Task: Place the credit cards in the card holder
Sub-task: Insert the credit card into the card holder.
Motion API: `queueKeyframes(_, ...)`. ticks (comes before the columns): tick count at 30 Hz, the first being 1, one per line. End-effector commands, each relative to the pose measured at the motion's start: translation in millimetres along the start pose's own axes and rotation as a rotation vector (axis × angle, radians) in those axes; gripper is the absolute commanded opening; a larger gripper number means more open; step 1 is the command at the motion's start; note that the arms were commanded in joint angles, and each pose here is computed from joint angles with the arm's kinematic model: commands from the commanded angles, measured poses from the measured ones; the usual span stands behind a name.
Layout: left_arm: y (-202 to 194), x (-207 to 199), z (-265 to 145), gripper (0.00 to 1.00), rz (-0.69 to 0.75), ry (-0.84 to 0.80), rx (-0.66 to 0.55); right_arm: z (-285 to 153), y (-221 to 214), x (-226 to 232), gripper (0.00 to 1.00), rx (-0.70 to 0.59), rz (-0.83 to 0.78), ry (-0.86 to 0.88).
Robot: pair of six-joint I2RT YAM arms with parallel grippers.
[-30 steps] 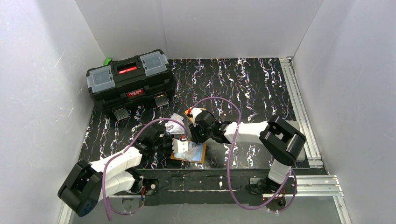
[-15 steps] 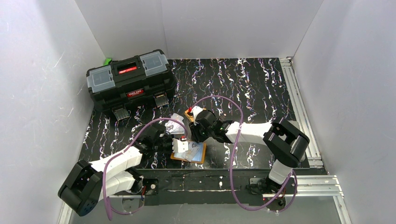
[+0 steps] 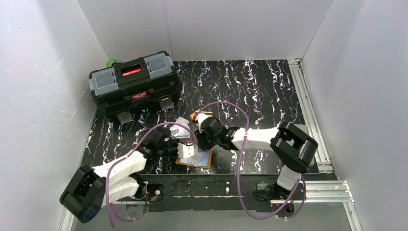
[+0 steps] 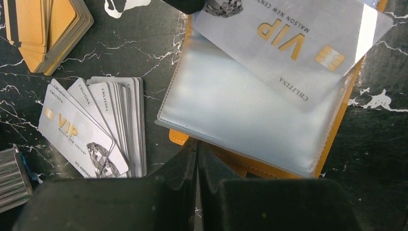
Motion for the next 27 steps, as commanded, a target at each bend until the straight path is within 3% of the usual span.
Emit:
queueKeyframes(1, -5.1, -7.3, -0.3, 0.00, -0.008, -0.031, 0.006, 3.7, 0.2, 5.9, 0.36, 0.004, -0.041, -0.007)
queueKeyframes(27, -5.7, -10.8, 0.9, 0.00, 0.008, -0.035, -0.019, 19.0, 17.0, 30.7, 0.35, -0.031, -0.070, 0.057)
Point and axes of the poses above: each gripper's point midway between its finger pads, its own z axis out along the fingers, its own x axis along the line the jaws close on, y = z × x, the point moved 5 cm from there along -z, back along the fingers, and after that the axes turned 12 degrees about -z, right-handed, at the moved point
